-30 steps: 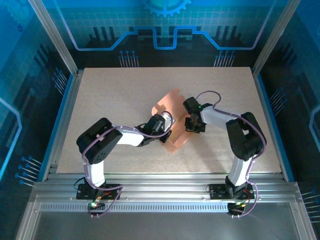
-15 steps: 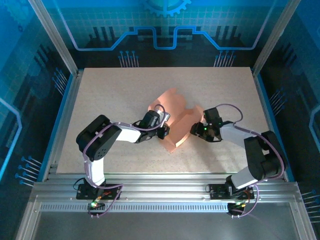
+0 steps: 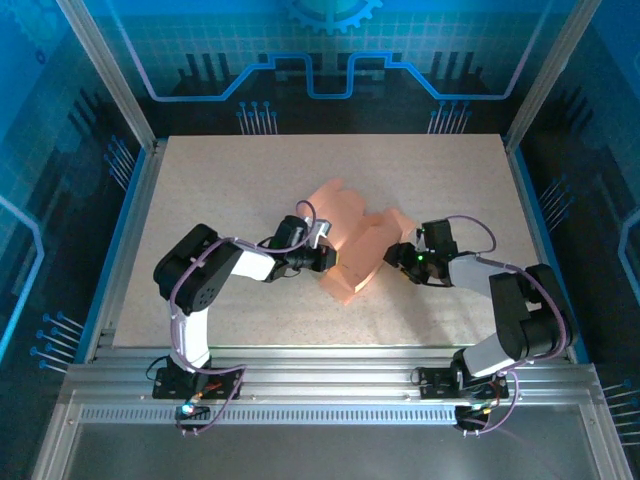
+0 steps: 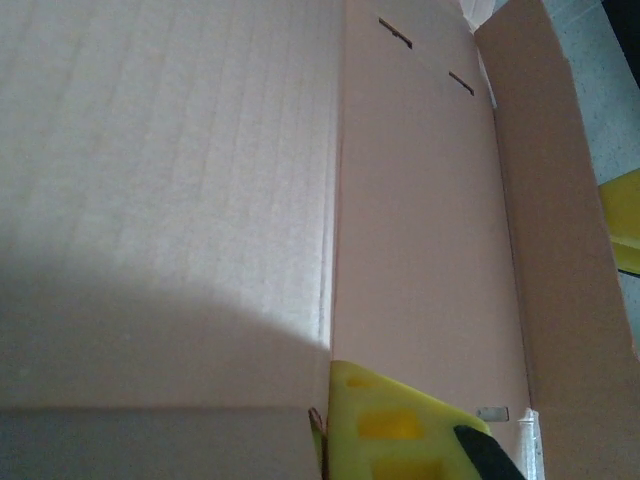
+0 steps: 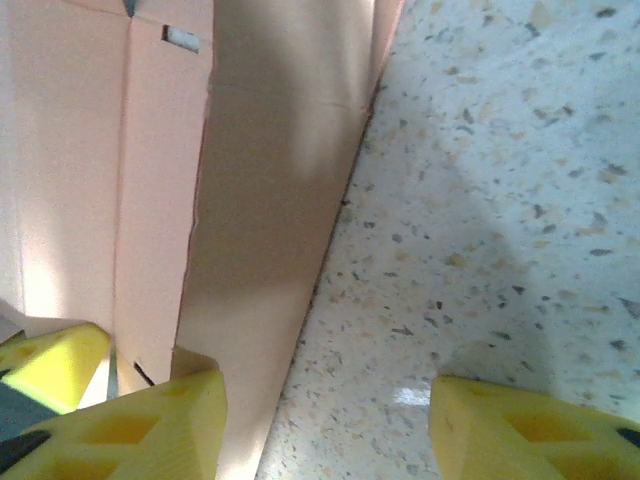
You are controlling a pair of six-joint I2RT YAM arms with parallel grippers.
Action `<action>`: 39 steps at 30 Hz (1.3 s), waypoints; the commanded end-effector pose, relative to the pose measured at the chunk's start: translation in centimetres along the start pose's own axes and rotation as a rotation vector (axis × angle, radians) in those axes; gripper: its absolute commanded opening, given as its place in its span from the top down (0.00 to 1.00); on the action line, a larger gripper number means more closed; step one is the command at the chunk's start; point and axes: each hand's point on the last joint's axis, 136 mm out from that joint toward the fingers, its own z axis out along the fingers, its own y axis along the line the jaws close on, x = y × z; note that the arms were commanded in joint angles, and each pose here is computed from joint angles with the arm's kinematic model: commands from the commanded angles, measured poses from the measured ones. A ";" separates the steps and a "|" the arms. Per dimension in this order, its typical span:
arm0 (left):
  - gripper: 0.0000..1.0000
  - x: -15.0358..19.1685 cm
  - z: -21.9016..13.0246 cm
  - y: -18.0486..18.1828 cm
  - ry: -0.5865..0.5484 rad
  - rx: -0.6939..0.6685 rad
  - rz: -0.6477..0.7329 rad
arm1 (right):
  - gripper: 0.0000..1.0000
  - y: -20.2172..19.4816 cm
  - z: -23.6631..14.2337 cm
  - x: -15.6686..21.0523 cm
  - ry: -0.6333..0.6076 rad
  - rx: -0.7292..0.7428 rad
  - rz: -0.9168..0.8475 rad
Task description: Fold the paper box
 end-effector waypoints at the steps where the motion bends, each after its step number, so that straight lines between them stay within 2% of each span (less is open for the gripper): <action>1: 0.97 4.6 0.3 1.9 0.126 -0.030 -0.111 | 0.44 7.8 0.3 -0.7 -0.030 -0.318 -0.181; 10: 0.98 1.4 -1.0 1.2 0.019 0.106 -0.251 | 0.42 7.4 -2.5 -0.8 -0.088 -0.286 -0.228; 16: 0.99 -0.5 -1.6 0.4 -0.040 0.210 -0.349 | 0.42 9.8 -4.3 -1.5 -0.120 -0.395 -0.265; 19: 0.99 -0.8 -1.6 0.6 -0.041 0.207 -0.368 | 0.31 11.8 -6.3 -1.8 -0.171 -0.471 -0.323; 21: 0.99 -1.1 -1.8 0.8 -0.055 0.213 -0.401 | 0.29 12.1 -7.6 -2.0 -0.207 -0.471 -0.345; 24: 0.99 -2.2 -2.3 0.9 -0.090 0.261 -0.455 | 0.27 10.5 -9.5 -2.8 -0.286 -0.424 -0.303; 28: 0.99 -3.6 -2.9 0.1 -0.113 0.305 -0.472 | 0.20 6.3 -10.9 -3.8 -0.350 -0.319 -0.192; 35: 1.00 -7.8 -5.2 -3.1 -0.191 0.449 -0.507 | 0.25 1.8 -10.6 -3.7 -0.352 -0.293 -0.019; 39: 0.99 -10.2 -6.9 -4.9 -0.231 0.506 -0.506 | 0.26 1.4 -10.2 -3.9 -0.338 -0.326 0.030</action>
